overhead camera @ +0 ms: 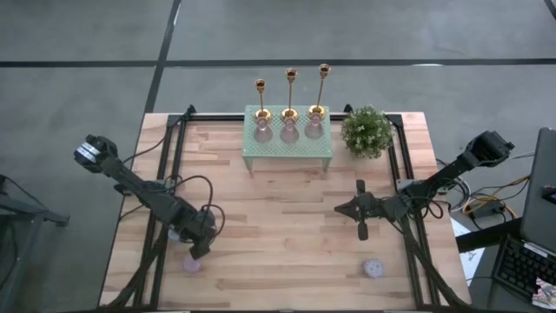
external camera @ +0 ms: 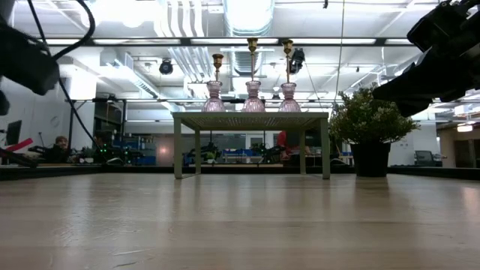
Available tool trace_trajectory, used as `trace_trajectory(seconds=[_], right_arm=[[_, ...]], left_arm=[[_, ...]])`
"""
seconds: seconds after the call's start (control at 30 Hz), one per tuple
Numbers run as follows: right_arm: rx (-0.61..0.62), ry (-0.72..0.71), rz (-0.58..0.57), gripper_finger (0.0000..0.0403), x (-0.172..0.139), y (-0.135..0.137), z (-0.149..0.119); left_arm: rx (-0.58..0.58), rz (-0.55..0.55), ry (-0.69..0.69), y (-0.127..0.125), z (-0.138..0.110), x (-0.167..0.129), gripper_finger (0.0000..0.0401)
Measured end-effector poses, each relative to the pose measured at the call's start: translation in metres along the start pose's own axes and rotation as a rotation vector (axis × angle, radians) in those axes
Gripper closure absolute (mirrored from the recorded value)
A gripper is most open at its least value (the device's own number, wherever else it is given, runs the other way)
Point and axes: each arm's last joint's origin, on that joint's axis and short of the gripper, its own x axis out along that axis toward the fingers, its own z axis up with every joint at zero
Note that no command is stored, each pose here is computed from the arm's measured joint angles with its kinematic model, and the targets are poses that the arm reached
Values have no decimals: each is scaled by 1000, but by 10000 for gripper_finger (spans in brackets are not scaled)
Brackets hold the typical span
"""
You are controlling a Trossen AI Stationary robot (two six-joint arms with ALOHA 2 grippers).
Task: Pick & Place candle stick holders
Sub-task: Put the pink patterned scented candle on the shelf
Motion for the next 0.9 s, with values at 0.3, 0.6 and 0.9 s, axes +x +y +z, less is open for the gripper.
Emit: trace_trajectory(seconds=[0.3,0.6,0.9], right_arm=[[-4,0,0,390,0,0,0],[-16,0,0,390,0,0,0],[-26,0,0,390,0,0,0]], left_arm=[[-33,-106,70,-17,-7,-9,57],[-64,-101,93,-34,-29,-9,57],[-122,-56,75,-41,-43,1,57]])
